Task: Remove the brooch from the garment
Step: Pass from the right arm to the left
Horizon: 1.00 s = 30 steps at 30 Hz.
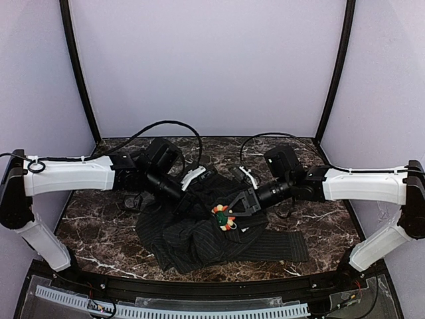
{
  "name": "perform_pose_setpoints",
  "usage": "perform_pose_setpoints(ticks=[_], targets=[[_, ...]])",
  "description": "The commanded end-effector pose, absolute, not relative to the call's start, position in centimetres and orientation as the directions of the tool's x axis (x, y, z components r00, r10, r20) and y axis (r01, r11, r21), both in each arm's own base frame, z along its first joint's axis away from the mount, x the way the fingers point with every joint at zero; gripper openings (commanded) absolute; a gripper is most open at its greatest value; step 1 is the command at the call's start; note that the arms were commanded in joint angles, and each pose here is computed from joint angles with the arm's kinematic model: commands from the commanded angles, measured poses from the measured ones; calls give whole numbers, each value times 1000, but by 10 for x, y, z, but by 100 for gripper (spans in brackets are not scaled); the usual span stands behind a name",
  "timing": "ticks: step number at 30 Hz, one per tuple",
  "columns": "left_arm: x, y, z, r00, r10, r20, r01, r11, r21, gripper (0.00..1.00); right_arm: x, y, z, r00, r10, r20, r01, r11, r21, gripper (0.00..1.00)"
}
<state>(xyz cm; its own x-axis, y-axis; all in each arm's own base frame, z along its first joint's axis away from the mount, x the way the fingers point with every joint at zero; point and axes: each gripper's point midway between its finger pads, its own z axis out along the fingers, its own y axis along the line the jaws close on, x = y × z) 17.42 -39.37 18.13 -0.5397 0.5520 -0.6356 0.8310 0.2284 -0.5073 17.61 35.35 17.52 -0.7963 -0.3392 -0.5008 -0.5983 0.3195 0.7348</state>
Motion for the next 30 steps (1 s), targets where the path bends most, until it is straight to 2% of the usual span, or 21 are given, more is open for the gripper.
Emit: perform_pose_setpoints(ticks=[1, 7, 16, 25, 30], targets=[[165, -399, 182, -560, 531, -636, 816, 220, -535, 10, 193, 350, 190, -804, -262, -534, -595, 380, 708, 0], [170, -401, 176, -610, 478, -631, 787, 278, -550, 1, 204, 346, 200, -828, -149, -540, -549, 412, 728, 0], [197, -401, 185, -680, 280, -678, 726, 390, -567, 1, 199, 347, 196, -842, -121, -526, -529, 380, 759, 0], [197, -421, 198, -702, 212, -680, 707, 330, -626, 1, 202, 352, 197, -841, -82, -535, -524, 368, 768, 0], [188, -428, 197, -708, 225, -669, 704, 305, -642, 1, 211, 348, 190, -846, -34, -532, -496, 417, 762, 0]])
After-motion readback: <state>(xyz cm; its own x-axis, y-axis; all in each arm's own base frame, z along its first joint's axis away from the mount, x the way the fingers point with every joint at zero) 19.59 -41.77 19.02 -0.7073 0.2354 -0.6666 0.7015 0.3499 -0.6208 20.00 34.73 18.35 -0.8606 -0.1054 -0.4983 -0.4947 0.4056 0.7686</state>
